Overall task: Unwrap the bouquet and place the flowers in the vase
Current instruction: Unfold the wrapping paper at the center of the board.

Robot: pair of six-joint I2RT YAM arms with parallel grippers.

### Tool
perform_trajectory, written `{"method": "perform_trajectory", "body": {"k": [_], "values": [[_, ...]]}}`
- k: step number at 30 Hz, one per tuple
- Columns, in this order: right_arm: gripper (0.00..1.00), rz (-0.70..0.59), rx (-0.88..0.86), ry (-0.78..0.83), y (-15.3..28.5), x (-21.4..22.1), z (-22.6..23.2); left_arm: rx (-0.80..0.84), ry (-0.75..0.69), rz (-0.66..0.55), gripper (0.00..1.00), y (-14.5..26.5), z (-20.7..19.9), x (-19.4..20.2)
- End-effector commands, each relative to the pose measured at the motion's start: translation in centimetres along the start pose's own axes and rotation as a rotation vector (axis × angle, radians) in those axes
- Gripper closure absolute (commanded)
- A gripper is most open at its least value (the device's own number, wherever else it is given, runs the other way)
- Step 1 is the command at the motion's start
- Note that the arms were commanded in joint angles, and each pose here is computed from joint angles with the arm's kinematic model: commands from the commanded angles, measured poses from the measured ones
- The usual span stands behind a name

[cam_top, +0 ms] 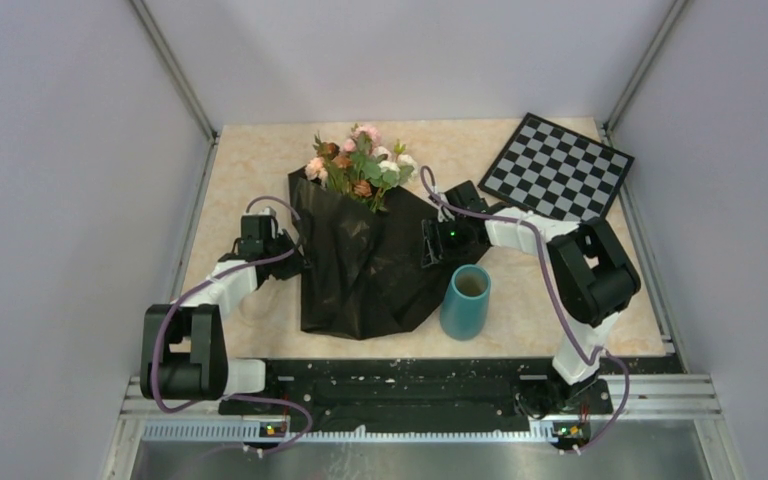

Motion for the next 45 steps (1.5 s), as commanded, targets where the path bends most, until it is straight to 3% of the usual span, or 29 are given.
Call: {"method": "perform_trajectory", "body": {"k": [1,9,15,19,23,31,45], "values": [[0.46,-0.054,0.077,-0.054,2.0,-0.3,-2.3,-0.009,-0.010,-0.034,0.78,-0.1,0.3,-0.4],[0.46,-0.134,0.108,-0.101,4.4,-1.2,-3.7,0.020,-0.037,-0.031,0.73,0.7,-0.4,-0.9],[0.45,-0.170,0.061,-0.079,5.2,-2.1,-2.7,-0.001,-0.120,-0.092,0.31,3.1,-1.8,-2.2],[0.45,-0.178,0.036,-0.074,5.4,-2.2,-2.3,-0.059,-0.213,-0.159,0.16,5.3,-4.1,-2.5],[0.45,-0.184,0.021,-0.076,5.3,-2.1,-2.3,-0.031,-0.303,-0.191,0.10,5.7,-7.4,-1.7],[0.44,-0.185,0.018,-0.077,5.4,-1.5,-2.5,-0.023,-0.465,-0.113,0.02,2.7,-12.5,0.1],[0.44,-0.202,-0.032,-0.082,5.4,-2.0,-1.7,-0.208,-0.706,-0.026,0.01,-1.7,-14.7,1.4]]}}
Point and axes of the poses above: each gripper's point midway between its finger pads, its own y axis back along the fingers, its own z axis along the line the jaws close on, x = y × z, the point moved 6 cm from there along y, back along the fingers, and after that the axes turned 12 degrees about -y, right-handed, at the moved point
